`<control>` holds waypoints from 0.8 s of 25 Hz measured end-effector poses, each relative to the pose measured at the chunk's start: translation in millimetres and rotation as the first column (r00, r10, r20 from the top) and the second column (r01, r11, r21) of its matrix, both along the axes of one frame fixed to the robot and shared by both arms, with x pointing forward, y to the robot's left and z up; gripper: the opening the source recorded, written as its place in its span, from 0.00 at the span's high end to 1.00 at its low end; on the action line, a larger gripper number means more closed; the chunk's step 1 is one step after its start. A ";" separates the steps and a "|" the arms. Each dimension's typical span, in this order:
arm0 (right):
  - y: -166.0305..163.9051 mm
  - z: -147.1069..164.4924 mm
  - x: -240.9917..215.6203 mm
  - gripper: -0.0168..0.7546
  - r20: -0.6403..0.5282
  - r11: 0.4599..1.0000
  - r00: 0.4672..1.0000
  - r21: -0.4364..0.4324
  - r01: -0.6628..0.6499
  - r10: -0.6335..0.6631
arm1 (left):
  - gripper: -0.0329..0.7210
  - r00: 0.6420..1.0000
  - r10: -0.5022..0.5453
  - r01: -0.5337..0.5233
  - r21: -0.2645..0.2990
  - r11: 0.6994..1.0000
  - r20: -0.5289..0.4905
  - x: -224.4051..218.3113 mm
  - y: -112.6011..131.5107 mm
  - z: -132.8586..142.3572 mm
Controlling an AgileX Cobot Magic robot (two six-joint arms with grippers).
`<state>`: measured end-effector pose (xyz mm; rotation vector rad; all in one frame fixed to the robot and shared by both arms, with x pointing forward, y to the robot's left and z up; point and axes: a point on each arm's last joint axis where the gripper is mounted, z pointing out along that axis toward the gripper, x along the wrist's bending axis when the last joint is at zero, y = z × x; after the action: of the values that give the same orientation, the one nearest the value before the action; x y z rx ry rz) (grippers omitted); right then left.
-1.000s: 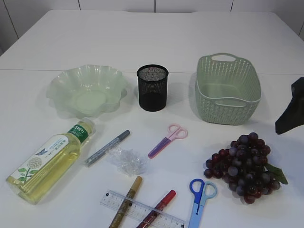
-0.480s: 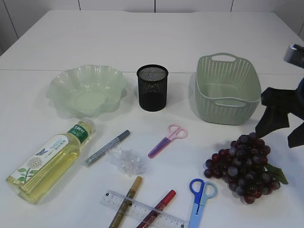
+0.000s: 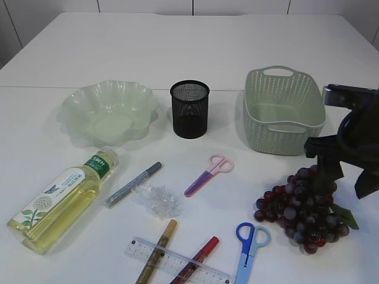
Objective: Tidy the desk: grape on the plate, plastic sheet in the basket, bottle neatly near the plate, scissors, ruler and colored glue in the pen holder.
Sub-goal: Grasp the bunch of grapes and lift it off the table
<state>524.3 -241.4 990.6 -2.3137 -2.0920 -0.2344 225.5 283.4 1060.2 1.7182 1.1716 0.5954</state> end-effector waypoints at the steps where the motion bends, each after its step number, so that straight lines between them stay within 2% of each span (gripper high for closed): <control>1: 3.2 -1.7 -0.6 0.29 -0.007 1.000 1.000 -0.015 -0.023 0.023 | 0.27 1.000 0.000 0.000 0.000 1.000 0.000 0.0 0.0 0.0; 7: 23.9 -9.8 -3.3 0.29 -0.035 0.994 0.994 -0.029 -0.103 0.102 | 0.27 1.000 0.000 0.000 0.000 1.000 0.000 0.0 0.0 0.0; 12: 23.1 -13.3 -6.0 0.29 -0.085 0.992 0.990 -0.045 -0.115 0.111 | 0.28 1.000 0.000 0.000 0.000 1.000 0.000 0.0 0.0 0.0; 20: 23.0 -13.3 -4.2 0.29 -0.065 0.993 0.992 -0.048 -0.112 0.109 | 0.29 1.000 0.000 0.000 0.000 1.000 0.000 0.0 0.0 0.0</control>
<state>520.2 -218.4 977.3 -2.1924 -2.2123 -0.1068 225.5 283.3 1060.3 1.7181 1.1715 0.5949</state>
